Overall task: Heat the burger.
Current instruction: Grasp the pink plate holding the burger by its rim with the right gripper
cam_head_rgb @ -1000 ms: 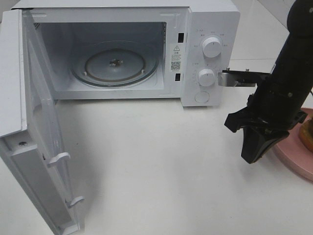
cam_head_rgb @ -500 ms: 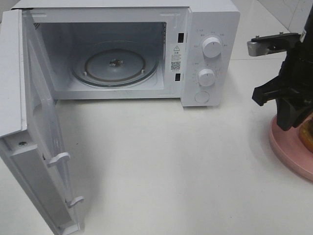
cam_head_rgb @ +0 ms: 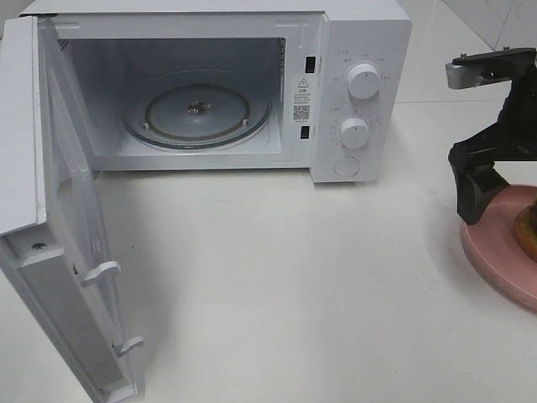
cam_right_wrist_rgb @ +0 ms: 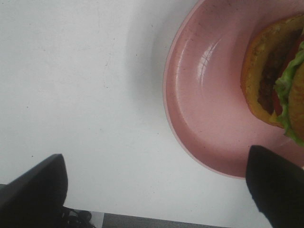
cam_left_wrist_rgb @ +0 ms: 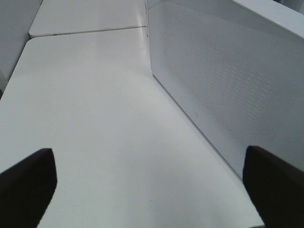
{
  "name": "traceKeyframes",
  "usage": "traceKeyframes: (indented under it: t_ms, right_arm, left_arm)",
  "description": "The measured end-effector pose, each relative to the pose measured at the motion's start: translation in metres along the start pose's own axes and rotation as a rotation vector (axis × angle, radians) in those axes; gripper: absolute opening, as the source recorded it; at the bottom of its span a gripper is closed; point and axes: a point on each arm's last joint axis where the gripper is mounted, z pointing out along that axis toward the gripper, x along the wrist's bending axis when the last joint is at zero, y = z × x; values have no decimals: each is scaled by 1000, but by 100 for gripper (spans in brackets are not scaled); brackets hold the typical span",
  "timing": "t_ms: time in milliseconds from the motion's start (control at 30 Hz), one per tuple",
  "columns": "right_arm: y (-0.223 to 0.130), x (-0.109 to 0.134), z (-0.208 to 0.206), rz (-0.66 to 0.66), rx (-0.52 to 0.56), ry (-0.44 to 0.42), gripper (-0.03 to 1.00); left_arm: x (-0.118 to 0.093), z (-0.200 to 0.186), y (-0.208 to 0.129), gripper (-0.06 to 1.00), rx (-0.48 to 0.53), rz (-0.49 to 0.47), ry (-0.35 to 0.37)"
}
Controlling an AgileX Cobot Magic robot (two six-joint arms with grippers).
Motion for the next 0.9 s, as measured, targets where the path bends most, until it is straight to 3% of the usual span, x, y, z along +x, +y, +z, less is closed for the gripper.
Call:
traceKeyframes:
  t_ms: [900]
  right_arm:
    - [13,0,83,21,-46,14,91]
  left_arm:
    - [0,0,0,99,0,0,0]
